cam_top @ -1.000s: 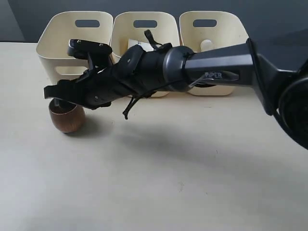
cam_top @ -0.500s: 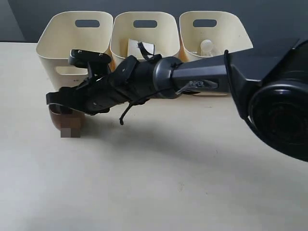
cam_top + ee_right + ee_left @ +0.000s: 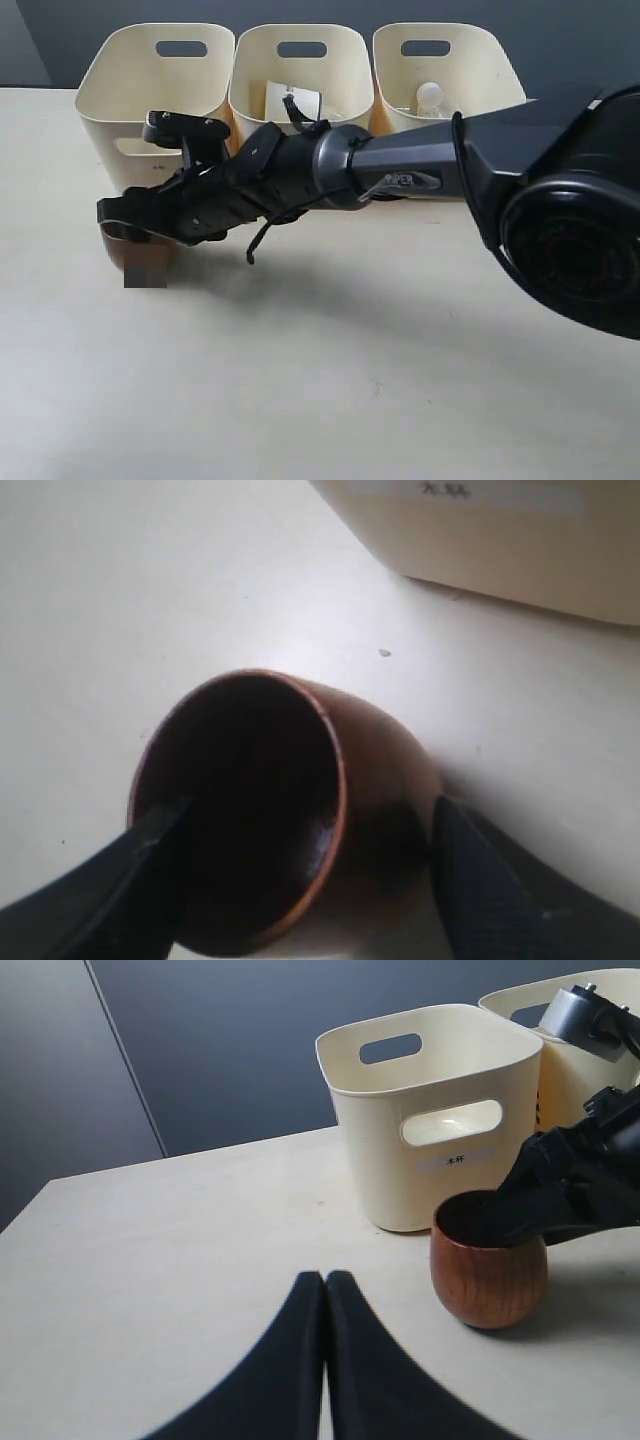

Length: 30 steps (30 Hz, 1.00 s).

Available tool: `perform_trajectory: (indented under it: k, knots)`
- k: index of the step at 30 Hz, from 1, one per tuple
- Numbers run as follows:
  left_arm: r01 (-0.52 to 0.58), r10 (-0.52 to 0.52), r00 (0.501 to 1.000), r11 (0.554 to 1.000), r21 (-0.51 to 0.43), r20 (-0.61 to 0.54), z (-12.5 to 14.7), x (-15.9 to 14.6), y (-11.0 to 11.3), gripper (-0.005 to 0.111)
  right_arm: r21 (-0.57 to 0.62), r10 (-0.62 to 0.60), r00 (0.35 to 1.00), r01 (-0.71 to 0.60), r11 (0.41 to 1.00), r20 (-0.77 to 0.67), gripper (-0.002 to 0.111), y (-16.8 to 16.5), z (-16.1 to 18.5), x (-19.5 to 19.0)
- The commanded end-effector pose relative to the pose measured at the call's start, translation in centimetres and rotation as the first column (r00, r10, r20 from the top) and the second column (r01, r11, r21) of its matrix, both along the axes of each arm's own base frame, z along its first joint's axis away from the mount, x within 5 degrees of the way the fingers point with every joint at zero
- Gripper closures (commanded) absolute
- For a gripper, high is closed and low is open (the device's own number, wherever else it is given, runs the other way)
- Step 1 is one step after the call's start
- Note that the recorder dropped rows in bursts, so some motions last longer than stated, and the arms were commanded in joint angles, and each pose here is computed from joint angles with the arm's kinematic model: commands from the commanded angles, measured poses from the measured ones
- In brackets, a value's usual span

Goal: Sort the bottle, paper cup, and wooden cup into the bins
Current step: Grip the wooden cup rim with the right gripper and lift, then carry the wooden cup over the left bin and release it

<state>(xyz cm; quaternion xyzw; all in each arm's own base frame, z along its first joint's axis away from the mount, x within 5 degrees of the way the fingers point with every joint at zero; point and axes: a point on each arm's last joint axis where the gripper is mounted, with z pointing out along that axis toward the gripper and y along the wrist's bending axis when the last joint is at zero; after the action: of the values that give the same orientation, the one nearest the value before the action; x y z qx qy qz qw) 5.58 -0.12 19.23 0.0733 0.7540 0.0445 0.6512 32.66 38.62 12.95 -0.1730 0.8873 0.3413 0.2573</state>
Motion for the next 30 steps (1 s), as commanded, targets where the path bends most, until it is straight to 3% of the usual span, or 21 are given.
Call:
perform_trajectory:
  k: [1, 7, 9, 15, 23, 30]
  knots:
    - [0.003, -0.003, 1.000, 1.000, -0.003, 0.004, 0.0, 0.0, 0.0, 0.107, -0.002, -0.001, 1.000, 0.001, 1.000, -0.005, 0.053, 0.0, -0.3, 0.1]
    - [0.003, -0.003, 1.000, 1.000, -0.003, 0.004, 0.0, 0.0, 0.0, 0.107, -0.021, 0.022, 1.000, -0.022, 1.000, 0.004, 0.099, 0.0, -0.6, 0.0]
    - [0.003, -0.003, 1.000, 1.000, -0.003, 0.004, 0.0, 0.0, 0.0, 0.107, -0.036, 0.046, 0.999, -0.046, 0.998, 0.009, 0.109, 0.0, -0.7, -0.1]
    - [0.003, -0.003, 1.000, 1.000, -0.003, 0.004, 0.0, 0.0, 0.0, 0.107, -0.025, 0.069, 0.997, -0.068, 0.997, 0.020, 0.109, 0.0, 0.6, -0.3]
    - [0.003, -0.003, 1.000, 1.000, -0.003, 0.004, 0.0, 0.0, 0.0, 0.107, 0.008, 0.143, 0.964, -0.149, 0.989, 0.224, 0.109, -1.1, 9.9, -1.2]
    - [0.003, -0.003, 1.000, 1.000, -0.003, 0.004, 0.0, 0.0, 0.0, 0.107, 0.110, 0.003, 0.918, -0.051, 0.993, 0.397, 0.109, -2.4, 15.8, -1.1]
